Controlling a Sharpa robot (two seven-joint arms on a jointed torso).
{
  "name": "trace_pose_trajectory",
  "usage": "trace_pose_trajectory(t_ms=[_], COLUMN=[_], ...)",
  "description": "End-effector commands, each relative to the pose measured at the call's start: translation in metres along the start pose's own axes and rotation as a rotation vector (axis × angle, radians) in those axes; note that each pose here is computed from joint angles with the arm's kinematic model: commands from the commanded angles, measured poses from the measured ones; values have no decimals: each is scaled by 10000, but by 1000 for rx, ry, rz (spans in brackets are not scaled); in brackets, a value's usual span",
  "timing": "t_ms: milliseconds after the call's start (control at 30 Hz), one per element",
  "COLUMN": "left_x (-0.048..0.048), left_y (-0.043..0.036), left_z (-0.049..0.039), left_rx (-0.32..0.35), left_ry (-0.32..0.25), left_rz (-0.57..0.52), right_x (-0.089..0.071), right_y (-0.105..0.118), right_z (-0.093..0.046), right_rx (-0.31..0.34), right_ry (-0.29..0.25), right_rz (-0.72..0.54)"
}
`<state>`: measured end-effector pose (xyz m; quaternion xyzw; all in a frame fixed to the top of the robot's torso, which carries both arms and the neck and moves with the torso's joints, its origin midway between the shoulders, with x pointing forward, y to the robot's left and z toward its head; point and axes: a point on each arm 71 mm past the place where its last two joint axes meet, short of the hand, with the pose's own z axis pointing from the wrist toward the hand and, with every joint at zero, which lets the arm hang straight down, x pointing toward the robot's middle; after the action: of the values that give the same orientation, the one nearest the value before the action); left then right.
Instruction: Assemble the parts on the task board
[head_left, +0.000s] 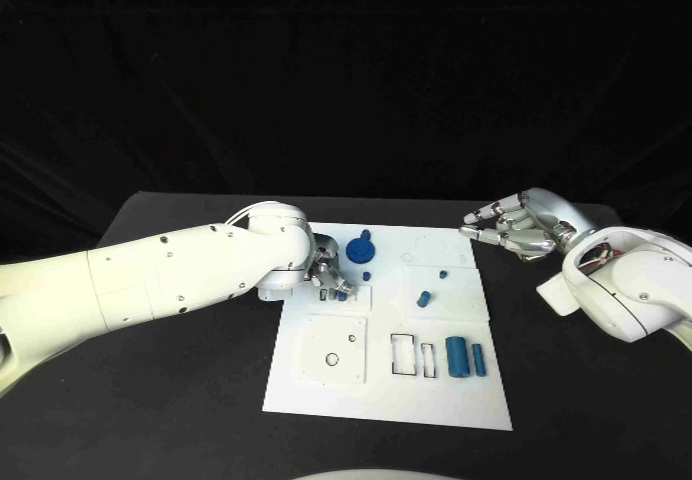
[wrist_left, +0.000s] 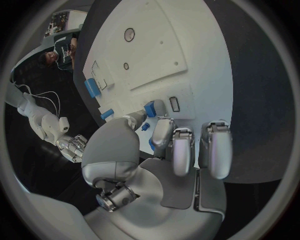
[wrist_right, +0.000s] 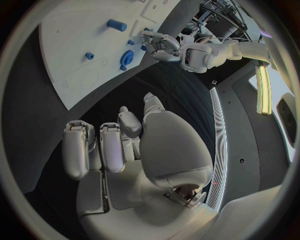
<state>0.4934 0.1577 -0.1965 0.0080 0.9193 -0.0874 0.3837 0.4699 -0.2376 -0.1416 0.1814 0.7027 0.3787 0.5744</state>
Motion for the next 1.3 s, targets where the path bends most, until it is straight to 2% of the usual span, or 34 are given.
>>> trace_pose_trajectory(t_ms=[33, 367, 500, 733, 867, 933, 1100, 1200, 1300], left_x=[111, 108, 94, -12, -118, -204, -475, -609, -710], left_y=[71, 73, 57, -3, -28, -24, 76, 139, 201], left_z=[34, 24, -7, -109, -196, -253, -375, -397, -373], left_rx=[-79, -78, -67, -27, -4, 1, -16, -33, -53], left_ry=[63, 55, 28, -38, -70, -87, -115, -117, -111], left_rz=[29, 28, 9, -75, -112, -120, -120, -120, -127], right_x=[14, 9, 8, 5, 3, 5, 9, 10, 13], right_y=[11, 5, 0, -17, -29, -34, -47, -53, -56], right_z=[-3, -3, 4, 23, 38, 45, 58, 61, 64], right_rx=[-10, -8, -7, -1, 2, 3, 7, 9, 10], right_ry=[16, 15, 15, 15, 14, 15, 15, 15, 15], right_rz=[-4, -4, -5, -5, -6, -6, -6, -7, -7])
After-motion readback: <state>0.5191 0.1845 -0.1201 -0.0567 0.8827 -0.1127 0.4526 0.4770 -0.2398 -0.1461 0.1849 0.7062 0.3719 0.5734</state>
